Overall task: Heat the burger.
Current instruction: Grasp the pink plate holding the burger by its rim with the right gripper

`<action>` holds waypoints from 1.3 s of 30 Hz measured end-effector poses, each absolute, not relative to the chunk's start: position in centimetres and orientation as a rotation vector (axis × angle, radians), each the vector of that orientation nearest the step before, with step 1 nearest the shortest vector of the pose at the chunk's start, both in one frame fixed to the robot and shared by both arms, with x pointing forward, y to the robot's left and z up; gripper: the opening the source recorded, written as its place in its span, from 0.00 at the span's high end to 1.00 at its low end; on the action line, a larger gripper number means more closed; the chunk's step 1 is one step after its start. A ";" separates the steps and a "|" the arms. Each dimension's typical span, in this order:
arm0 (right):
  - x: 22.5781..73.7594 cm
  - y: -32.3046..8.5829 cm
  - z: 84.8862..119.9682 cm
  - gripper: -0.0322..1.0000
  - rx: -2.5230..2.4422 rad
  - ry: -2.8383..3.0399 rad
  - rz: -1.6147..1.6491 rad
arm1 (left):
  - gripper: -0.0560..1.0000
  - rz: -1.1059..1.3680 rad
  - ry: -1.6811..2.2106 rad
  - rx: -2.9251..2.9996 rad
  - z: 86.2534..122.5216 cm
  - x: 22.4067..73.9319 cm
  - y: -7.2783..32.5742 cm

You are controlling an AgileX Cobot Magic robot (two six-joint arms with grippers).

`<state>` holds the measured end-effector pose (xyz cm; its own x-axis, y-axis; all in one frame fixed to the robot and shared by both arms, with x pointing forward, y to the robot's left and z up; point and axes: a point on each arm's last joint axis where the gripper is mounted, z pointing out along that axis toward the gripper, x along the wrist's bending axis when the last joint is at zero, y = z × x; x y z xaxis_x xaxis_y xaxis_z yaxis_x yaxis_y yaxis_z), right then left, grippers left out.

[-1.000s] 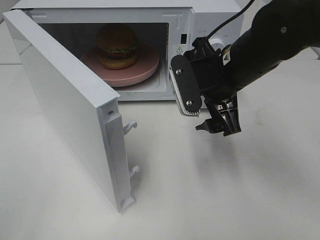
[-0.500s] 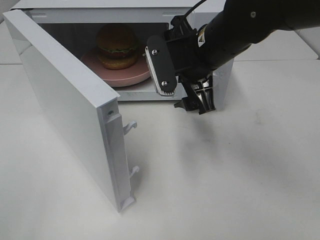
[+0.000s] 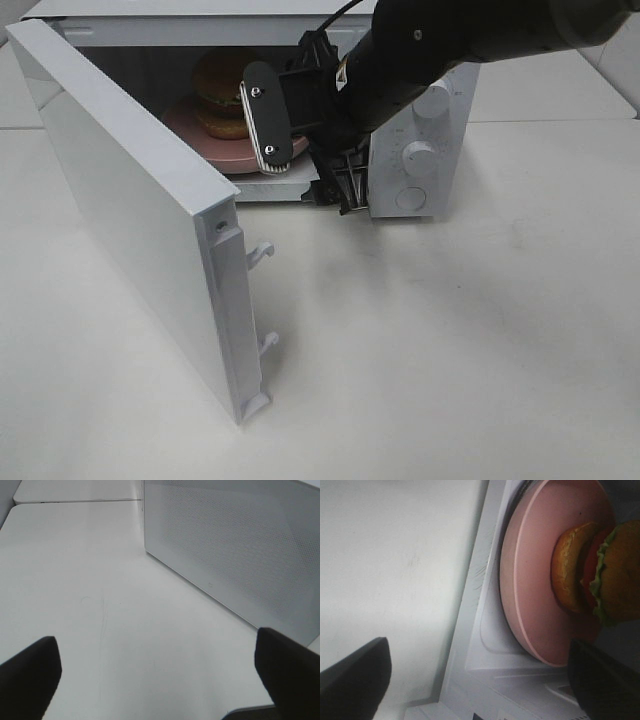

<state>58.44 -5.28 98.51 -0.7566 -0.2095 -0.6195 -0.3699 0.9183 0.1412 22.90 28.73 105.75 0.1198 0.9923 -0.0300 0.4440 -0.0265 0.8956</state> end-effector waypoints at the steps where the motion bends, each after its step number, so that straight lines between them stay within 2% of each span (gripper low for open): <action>1: 58.4 -5.3 98.5 0.08 -0.412 2.449 0.339 | 0.01 0.859 1.439 1.593 105.7 22.9 28.7; 20: 63.0 -2.1 94.9 0.13 -0.281 2.510 0.346 | 0.01 0.859 1.439 1.593 105.7 22.9 28.7; 39: 66.3 0.1 93.0 0.16 -0.238 2.528 0.328 | 0.01 0.859 1.439 1.593 105.7 22.9 28.7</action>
<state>66.35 0.09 93.03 -0.8197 -0.0983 -0.5643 -0.2391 0.9539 0.1812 22.90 28.73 105.75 0.1198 0.9923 -0.0300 0.4440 -0.0265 0.8956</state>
